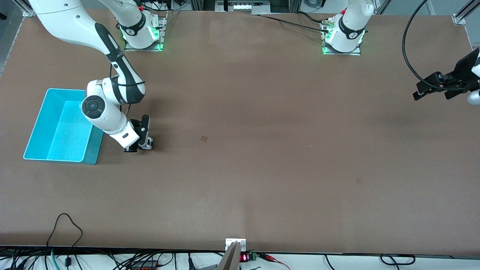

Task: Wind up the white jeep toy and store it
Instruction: 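Lift the jeep with the right gripper and carry it over the bin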

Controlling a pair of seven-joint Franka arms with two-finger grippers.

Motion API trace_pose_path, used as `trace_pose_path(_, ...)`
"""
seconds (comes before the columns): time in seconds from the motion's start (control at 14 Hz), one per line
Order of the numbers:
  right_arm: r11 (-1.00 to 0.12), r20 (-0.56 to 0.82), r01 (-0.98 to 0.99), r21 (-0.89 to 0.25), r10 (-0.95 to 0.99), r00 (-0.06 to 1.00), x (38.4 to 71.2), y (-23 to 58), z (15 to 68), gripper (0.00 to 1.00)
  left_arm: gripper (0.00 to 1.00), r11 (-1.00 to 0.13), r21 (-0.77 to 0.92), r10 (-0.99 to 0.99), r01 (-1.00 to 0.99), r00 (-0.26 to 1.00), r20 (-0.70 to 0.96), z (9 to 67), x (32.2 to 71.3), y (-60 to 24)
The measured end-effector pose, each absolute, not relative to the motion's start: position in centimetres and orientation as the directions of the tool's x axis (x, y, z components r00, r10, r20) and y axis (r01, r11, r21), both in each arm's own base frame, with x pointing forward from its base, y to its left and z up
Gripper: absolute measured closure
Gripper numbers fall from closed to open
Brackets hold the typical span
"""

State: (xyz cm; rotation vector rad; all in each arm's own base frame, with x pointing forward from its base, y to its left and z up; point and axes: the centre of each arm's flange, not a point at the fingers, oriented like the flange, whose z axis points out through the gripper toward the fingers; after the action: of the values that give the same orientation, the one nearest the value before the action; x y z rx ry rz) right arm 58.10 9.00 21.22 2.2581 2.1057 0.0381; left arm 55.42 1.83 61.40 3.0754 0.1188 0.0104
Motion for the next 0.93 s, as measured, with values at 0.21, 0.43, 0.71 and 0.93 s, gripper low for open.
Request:
trace_pose_path(0.21, -0.281, -0.012, 0.956, 0.079, 0.959, 0.283, 58.8, 7.8, 25.7, 0.49, 0.00, -0.995, 0.064, 0.074, 0.074, 0.997, -0.002, 61.3, 55.3, 1.7)
trace_pose_path(0.43, -0.531, 0.002, 0.841, 0.104, 0.846, 0.534, 58.8, 5.1, 31.5, 0.49, 0.00, -0.996, 0.063, 0.067, 0.068, 0.998, -0.012, 61.2, 55.3, 1.3)
trace_pose_path(0.71, -0.748, -0.029, 0.656, 0.099, 0.657, 0.753, 57.7, -1.9, 35.1, 0.49, 0.00, -0.996, 0.063, 0.065, 0.066, 0.998, -0.018, 61.0, 55.2, 1.2)
trace_pose_path(0.93, -0.861, -0.078, 0.501, 0.085, 0.495, 0.865, 56.4, -8.7, 35.1, 0.49, 0.00, -0.996, 0.063, 0.065, 0.066, 0.998, -0.018, 61.0, 55.2, 1.2)
